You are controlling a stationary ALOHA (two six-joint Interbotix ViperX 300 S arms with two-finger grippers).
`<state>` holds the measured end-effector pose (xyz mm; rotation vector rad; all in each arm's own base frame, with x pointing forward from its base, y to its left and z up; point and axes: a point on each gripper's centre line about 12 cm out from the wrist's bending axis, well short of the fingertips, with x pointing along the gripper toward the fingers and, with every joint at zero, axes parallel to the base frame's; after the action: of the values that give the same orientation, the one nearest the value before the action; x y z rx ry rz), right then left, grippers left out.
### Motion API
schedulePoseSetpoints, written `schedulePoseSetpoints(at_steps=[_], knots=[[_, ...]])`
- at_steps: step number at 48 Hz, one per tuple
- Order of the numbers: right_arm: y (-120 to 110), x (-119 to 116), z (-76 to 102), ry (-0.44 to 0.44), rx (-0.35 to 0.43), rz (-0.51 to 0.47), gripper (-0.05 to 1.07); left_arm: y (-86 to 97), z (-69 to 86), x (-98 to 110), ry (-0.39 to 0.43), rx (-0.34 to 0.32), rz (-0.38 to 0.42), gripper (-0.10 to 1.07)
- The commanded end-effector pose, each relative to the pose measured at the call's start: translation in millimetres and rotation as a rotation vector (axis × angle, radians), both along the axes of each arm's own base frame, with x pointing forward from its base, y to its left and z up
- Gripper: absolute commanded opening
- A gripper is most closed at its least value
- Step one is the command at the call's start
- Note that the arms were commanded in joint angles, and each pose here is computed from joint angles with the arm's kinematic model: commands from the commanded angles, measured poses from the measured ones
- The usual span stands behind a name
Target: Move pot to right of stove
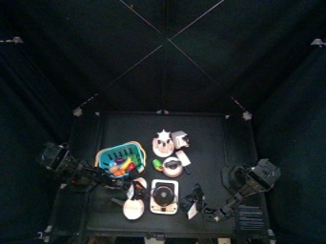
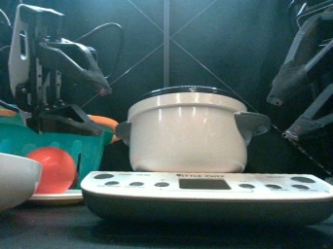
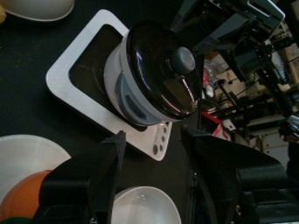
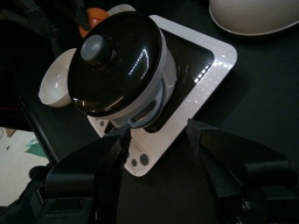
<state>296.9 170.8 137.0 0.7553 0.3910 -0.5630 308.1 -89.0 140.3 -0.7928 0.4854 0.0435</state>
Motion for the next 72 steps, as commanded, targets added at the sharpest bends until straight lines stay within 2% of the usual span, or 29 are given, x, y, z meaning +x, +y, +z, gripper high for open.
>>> schedulePoseSetpoints(at_steps=[1, 11, 23, 40, 49, 56, 63, 72], knots=[[0.6, 0.9, 13.5, -0.062, 0.024, 0.015, 0.87, -1.4, 7.1, 5.6, -0.025, -0.004, 0.0, 0.89], [-6.3, -3.2, 9.9, -0.167, 0.059, 0.033, 0.87, -1.1, 6.0, 6.3, -0.023, -0.003, 0.001, 0.89], [-7.2, -3.0, -2.2, -0.232, 0.086, 0.059, 0.87, 4.2, 4.8, 9.2, -0.031, 0.0, 0.02, 0.89], [-11.0, 3.7, -11.5, -0.2, 0.099, 0.029, 0.87, 6.3, -1.5, 19.0, -0.022, 0.02, 0.02, 0.89], [-17.8, 11.5, -15.8, -0.128, 0.116, -0.007, 0.87, 7.0, -6.4, 21.6, -0.007, 0.022, 0.025, 0.89], [-17.9, 18.9, -17.8, -0.056, 0.124, 0.012, 0.87, 6.9, -8.0, 22.0, -0.003, 0.025, 0.024, 0.89], [-17.9, 31.0, -13.5, -0.031, 0.116, 0.041, 0.87, 7.4, -8.0, 22.2, -0.003, 0.025, 0.025, 0.89], [-25.6, 36.1, -13.4, -0.01, 0.118, 0.021, 0.87, 7.8, -8.7, 22.2, 0.0, 0.026, 0.027, 0.89]])
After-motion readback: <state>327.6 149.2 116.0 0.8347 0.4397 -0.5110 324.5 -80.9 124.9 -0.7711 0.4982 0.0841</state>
